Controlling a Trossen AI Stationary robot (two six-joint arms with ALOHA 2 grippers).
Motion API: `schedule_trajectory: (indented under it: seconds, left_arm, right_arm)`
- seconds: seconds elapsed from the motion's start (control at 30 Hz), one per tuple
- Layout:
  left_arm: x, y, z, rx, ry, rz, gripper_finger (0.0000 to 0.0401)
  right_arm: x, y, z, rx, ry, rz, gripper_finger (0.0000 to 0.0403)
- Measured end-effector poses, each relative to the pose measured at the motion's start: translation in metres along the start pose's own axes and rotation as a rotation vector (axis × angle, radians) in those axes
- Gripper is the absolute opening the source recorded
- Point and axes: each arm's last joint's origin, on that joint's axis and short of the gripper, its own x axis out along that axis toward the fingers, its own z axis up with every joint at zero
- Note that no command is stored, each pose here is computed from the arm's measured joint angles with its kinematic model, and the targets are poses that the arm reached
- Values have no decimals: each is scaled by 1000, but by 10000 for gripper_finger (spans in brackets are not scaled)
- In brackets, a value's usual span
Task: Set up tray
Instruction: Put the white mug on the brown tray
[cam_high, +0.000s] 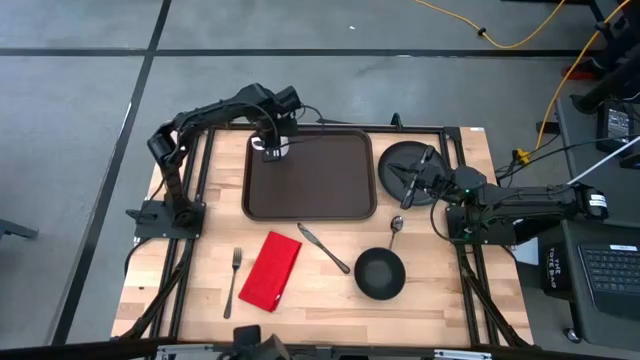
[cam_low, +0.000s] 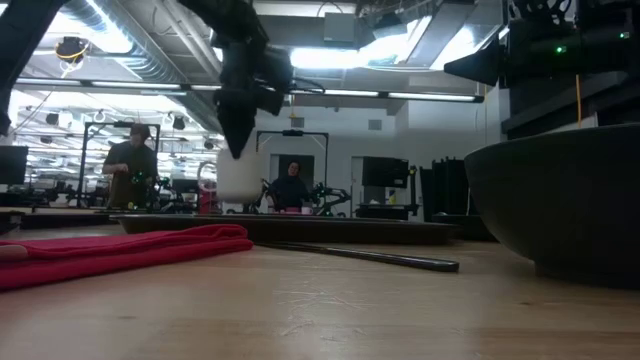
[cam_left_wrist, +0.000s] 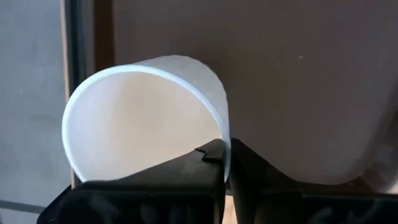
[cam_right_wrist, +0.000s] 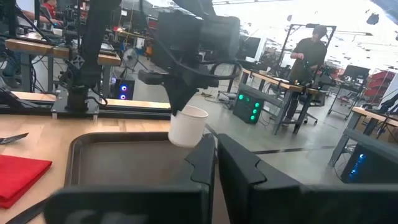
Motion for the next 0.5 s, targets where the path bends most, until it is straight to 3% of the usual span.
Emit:
schedule_trajectory:
  seconds: [0.5]
  left_arm:
    - [26, 27, -2, 54, 46, -4, 2]
  right_arm:
    - [0, 0, 0, -1, -3, -1, 26]
